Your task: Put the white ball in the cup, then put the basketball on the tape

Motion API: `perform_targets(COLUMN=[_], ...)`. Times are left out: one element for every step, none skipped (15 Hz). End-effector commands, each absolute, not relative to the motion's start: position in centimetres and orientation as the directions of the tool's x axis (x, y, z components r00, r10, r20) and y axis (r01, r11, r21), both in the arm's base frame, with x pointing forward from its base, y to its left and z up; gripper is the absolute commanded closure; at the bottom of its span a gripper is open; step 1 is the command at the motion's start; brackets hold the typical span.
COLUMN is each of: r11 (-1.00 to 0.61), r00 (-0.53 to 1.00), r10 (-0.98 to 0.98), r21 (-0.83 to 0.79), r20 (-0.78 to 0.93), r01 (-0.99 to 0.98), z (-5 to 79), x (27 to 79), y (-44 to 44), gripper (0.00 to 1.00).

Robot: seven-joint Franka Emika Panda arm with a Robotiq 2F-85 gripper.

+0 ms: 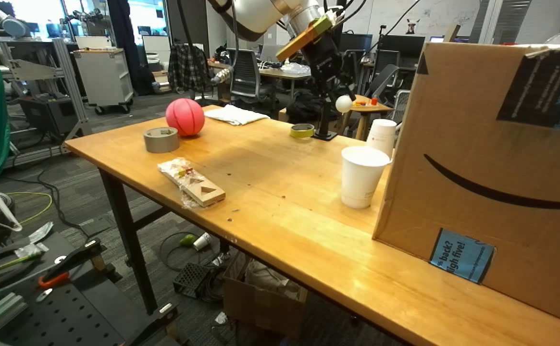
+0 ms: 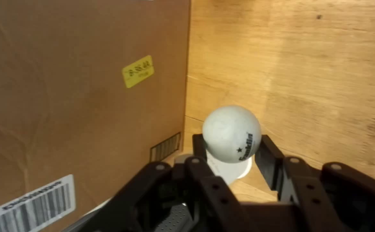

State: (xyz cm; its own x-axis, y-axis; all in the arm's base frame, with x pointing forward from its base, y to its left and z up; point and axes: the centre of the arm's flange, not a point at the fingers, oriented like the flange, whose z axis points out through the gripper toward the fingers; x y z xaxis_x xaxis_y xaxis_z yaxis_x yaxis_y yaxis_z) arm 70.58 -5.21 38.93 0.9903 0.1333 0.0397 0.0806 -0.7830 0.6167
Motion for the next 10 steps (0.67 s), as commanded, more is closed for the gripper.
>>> perform_targets(r11=[-0.697,-0.678,-0.665,-0.653,-0.643,-0.635,-0.628,-0.621,-0.618,-0.614], r00=[0.992,0.994,0.995,0.997,0.998,0.998,0.999,0.999,0.999,0.998], r10=[0.111,0.099,0.084,0.07,0.054,0.038,0.022,0.009,-0.003,-0.013], r21=[0.716,0.734,0.747,0.757,0.766,0.773,0.778,0.783,0.785,0.788], r20=[0.052,0.05,0.046,0.044,0.044,0.045,0.047,0.047,0.054,0.058], r01=[0.041,0.031,0.022,0.012,0.001,-0.011,-0.023,-0.031,-0.045,-0.054], z=[39.2,38.9,38.6,38.2,37.8,37.5,37.3,37.1,37.1,37.1], x=[68.8,68.4,68.0,67.6,67.1,66.5,65.9,65.3,64.6,64.0], y=[-8.1,-9.1,-10.0,-10.8,-11.8,-12.7,-13.6,-14.4,-15.0,-15.5], gripper=[0.82,0.82,0.82,0.82,0.82,0.82,0.82,0.82,0.82,0.82])
